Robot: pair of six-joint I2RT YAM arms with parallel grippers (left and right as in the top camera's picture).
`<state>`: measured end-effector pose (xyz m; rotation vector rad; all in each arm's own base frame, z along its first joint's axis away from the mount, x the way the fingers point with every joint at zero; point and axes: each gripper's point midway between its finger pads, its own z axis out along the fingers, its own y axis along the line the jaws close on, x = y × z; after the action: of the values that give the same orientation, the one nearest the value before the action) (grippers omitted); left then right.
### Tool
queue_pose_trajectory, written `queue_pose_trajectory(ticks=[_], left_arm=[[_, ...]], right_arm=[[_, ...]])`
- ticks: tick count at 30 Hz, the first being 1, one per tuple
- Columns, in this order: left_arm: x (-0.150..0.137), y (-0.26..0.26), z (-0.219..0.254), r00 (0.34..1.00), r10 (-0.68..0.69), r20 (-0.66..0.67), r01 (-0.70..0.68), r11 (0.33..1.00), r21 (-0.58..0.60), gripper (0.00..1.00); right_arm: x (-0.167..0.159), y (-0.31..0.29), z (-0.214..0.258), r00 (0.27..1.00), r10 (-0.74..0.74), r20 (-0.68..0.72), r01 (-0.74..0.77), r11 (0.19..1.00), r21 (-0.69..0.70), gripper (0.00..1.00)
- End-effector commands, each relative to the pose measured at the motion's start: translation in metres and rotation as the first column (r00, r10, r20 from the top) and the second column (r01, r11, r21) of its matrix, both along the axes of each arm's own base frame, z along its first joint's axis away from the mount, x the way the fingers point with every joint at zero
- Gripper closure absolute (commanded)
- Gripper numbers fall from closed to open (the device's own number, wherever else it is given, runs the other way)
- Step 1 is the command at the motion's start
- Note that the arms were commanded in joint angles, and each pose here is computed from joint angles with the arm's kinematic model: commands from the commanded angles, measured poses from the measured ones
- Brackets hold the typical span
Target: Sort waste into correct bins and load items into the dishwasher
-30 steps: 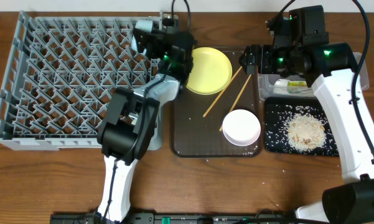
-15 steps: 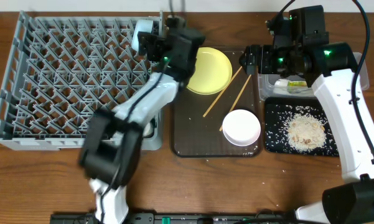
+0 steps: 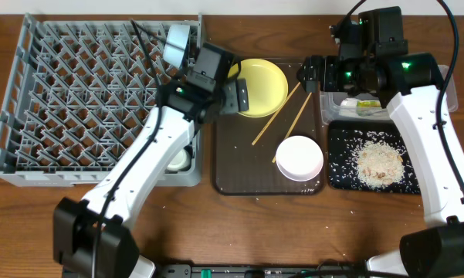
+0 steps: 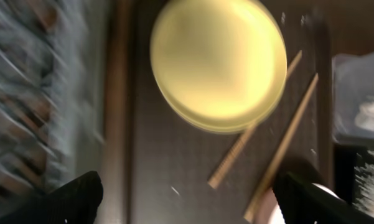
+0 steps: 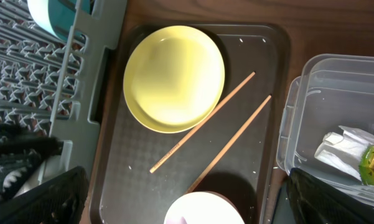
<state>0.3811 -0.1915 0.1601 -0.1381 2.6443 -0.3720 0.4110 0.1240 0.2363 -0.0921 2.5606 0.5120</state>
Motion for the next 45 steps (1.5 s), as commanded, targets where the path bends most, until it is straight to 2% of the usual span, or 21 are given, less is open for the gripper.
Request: queue_pose_trajectory(ticks=[1, 4, 13, 20, 24, 30, 35, 40, 45], left_arm=[[-0.023, -0.025, -0.026, 0.985, 0.037, -0.17, -0.061, 0.989, -0.134, 0.12], [-0.032, -0.037, -0.034, 0.977, 0.019, -0.21, -0.052, 0.987, -0.153, 0.15], [-0.05, -0.064, -0.037, 0.976, -0.015, -0.217, -0.019, 0.988, -0.153, 0.14], [-0.053, -0.07, -0.046, 0.984, -0.005, -0.18, -0.009, 0.997, -0.078, 0.13], [-0.061, -0.081, -0.057, 0.98, -0.037, -0.196, 0.026, 0.998, -0.06, 0.13], [-0.07, -0.094, -0.076, 0.971, -0.083, -0.222, 0.078, 0.996, -0.032, 0.14], [-0.078, -0.108, -0.089, 0.965, -0.132, -0.227, 0.131, 0.991, -0.021, 0.14], [-0.085, -0.114, -0.11, 0.952, -0.164, -0.257, 0.172, 0.985, 0.01, 0.18], [-0.089, -0.116, -0.125, 0.939, -0.172, -0.297, 0.183, 0.983, 0.008, 0.37]], right_arm=[[-0.001, -0.001, 0.009, 1.0, 0.007, 0.027, -0.007, 1.0, -0.001, 0.01], [-0.001, -0.001, 0.009, 1.0, 0.006, 0.027, -0.006, 1.0, -0.001, 0.01], [-0.001, -0.001, 0.009, 1.0, 0.006, 0.027, -0.006, 1.0, -0.001, 0.01], [-0.016, -0.003, 0.0, 0.999, 0.01, -0.048, -0.01, 1.0, -0.006, 0.01], [-0.016, -0.01, 0.024, 1.0, -0.004, 0.008, 0.004, 1.0, 0.025, 0.01], [-0.026, -0.062, 0.098, 0.964, -0.134, 0.229, 0.128, 0.991, 0.044, 0.01], [-0.054, -0.114, 0.149, 0.887, -0.27, 0.374, 0.273, 0.961, 0.047, 0.01], [-0.079, -0.13, 0.167, 0.852, -0.317, 0.416, 0.327, 0.944, 0.05, 0.01], [-0.087, -0.129, 0.167, 0.856, -0.317, 0.408, 0.327, 0.944, 0.049, 0.01]])
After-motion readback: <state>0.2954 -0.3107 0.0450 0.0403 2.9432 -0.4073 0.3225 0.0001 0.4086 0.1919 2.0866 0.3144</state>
